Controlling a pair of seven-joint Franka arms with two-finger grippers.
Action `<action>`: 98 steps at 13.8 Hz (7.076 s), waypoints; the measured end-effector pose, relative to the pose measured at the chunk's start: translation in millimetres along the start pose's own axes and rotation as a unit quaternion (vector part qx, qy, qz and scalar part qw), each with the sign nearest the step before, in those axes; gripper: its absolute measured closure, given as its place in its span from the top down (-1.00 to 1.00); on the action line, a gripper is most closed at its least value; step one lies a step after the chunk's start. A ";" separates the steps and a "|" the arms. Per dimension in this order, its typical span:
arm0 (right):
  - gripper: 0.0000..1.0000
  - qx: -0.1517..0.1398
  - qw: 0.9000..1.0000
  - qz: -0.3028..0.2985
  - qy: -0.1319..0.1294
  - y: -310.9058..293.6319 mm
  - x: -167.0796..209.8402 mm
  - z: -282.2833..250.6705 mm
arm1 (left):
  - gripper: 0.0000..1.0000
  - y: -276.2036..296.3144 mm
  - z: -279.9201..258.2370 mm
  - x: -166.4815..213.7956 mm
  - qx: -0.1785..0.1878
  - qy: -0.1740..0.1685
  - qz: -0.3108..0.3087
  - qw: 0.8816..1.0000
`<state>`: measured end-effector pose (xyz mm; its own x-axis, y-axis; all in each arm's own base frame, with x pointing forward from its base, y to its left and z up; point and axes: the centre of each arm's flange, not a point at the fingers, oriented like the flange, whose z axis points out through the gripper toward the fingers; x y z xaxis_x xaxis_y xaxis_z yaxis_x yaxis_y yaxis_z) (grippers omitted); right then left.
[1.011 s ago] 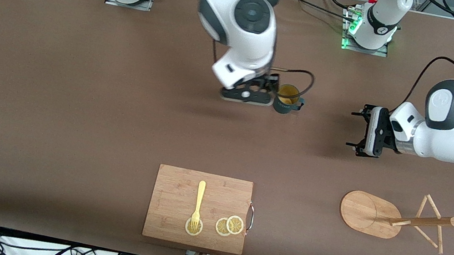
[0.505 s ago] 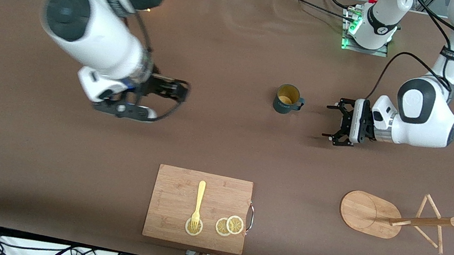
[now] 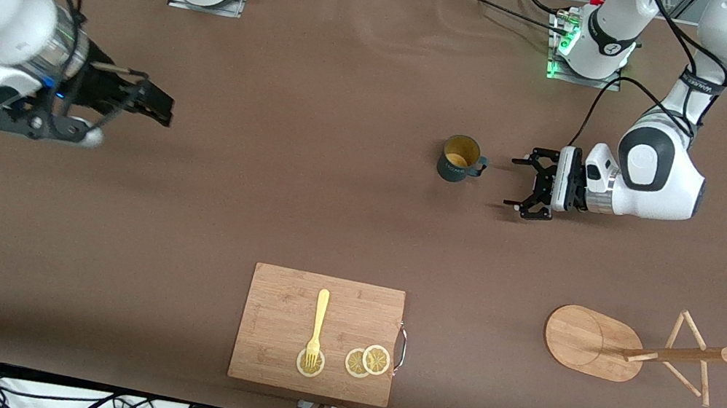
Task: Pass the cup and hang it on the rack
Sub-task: 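Withdraw the right gripper while the left gripper moves toward the mug handle, then close the left gripper on the teal mug's handle, then lift the mug by its handle with the left gripper toward the rack, then hang the mug handle onto a rack peg and open the left gripper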
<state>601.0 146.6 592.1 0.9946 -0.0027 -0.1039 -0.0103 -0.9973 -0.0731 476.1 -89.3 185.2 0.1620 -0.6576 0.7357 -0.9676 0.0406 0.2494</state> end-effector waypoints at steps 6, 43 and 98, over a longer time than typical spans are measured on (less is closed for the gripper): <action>1.00 -0.015 0.999 -0.031 -0.001 79.7 -27.8 -1.4 | 1.00 1.8 46.4 -27.7 0.006 0.024 0.009 1.000; 1.00 -0.017 0.998 -0.036 0.038 110.6 -16.2 -20.5 | -0.59 -12.2 -19.0 10.4 0.000 0.165 -0.298 0.940; 1.00 -0.018 0.998 -0.039 0.038 107.2 -16.0 -20.3 | 1.00 -49.7 -265.4 -191.5 -0.181 0.402 -0.655 0.614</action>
<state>586.0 38.3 606.1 0.9972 0.0713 -0.0236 0.0702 -0.9966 -0.0419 544.6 234.3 199.1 0.9394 0.2731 -0.2072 0.1766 0.1322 0.9754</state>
